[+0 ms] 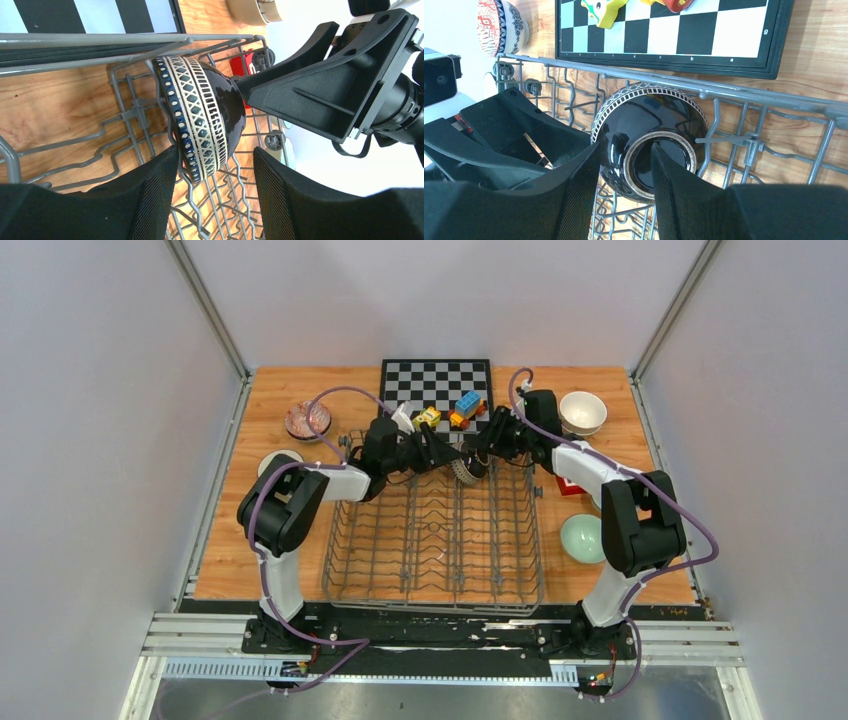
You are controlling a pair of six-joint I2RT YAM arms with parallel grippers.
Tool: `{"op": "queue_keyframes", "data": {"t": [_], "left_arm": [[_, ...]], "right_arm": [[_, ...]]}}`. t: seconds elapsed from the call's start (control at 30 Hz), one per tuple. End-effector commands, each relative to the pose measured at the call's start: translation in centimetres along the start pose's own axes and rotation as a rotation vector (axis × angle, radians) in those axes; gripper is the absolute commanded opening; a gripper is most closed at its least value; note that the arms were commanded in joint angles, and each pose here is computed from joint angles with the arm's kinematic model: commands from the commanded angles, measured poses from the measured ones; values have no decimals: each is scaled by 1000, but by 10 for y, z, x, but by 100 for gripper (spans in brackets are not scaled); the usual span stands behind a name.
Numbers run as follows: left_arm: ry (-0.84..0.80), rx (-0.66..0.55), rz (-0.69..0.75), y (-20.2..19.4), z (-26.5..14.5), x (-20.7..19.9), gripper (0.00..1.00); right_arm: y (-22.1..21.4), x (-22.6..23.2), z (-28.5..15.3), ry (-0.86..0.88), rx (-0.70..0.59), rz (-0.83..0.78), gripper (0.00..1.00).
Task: Unload the bowls from the dish rack
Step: Pick up the bowl from the dish rack.
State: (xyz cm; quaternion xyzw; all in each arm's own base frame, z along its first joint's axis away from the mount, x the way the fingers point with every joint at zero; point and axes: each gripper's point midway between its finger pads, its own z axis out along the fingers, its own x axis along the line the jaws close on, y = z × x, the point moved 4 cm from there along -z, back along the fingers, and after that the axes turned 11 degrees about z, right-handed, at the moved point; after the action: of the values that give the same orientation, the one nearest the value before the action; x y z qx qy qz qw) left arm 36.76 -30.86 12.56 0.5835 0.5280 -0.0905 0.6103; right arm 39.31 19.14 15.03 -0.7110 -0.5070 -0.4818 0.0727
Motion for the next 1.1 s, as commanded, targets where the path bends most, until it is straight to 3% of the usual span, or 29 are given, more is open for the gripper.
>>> {"op": "queue_keyframes", "data": {"t": [0.0,0.87,1.07], "left_arm": [[-1,13,55,2,5,-6,59],[-181,-1,65,0,17,-54,30],[-200,8,68,-4,21,-60,31]], "right_arm": [[0,-4,-7,-6,7,25,45],[-2,-13,-18,-23,-6,63,41],[-6,-18,-20,-29,3,77,41]]}}
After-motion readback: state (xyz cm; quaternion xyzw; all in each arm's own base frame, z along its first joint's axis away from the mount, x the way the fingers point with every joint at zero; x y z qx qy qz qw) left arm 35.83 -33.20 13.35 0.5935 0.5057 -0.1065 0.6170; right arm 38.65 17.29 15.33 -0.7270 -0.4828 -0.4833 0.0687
